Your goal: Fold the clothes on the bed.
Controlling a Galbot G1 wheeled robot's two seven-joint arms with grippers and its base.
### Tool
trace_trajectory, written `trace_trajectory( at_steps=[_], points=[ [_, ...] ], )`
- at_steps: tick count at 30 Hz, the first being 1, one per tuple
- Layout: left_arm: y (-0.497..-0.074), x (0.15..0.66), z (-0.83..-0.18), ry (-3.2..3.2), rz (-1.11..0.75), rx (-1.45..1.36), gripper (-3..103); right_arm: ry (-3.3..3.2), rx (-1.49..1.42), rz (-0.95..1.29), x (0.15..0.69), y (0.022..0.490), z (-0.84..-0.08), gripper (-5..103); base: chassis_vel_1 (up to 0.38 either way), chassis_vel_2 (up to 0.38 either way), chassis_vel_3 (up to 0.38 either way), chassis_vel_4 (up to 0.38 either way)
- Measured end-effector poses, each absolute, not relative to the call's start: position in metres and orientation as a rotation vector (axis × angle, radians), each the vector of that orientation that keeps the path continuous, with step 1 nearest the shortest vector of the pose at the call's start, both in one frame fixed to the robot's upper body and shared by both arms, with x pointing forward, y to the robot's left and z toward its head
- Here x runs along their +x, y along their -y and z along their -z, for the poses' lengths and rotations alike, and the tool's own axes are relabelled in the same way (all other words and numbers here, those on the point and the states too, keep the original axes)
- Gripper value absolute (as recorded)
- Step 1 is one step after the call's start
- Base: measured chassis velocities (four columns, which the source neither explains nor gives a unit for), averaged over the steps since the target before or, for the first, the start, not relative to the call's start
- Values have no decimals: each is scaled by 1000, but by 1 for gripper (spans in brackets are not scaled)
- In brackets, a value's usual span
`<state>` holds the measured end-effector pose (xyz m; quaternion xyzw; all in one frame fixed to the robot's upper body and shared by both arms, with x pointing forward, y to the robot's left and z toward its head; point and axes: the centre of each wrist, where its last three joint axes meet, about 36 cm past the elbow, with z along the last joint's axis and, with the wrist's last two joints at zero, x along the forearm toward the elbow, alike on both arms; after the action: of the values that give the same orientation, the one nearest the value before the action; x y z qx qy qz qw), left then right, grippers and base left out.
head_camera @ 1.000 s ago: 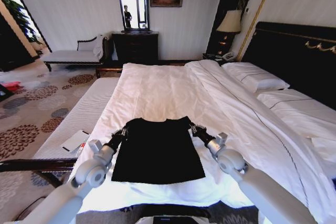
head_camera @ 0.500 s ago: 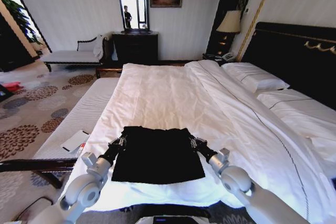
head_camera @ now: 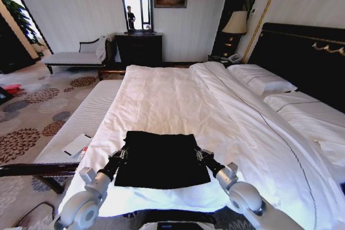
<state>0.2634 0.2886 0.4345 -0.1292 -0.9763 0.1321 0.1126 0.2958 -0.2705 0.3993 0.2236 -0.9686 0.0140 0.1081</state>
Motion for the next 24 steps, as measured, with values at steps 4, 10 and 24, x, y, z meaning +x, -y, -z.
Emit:
trace_trajectory(
  at_steps=[4,10,24],
  points=[
    [-292,258,-424,2846,-376,-355,1,2833,650,-37,285,269,-389,1,0,0,0,0],
    [-288,254,-418,2824,-364,-365,1,2810,644,-29,275,265,-375,1,0,0,0,0],
    [-285,240,-399,2767,-335,-356,1,2785,632,-27,263,262,-358,1,0,0,0,0]
  ],
)
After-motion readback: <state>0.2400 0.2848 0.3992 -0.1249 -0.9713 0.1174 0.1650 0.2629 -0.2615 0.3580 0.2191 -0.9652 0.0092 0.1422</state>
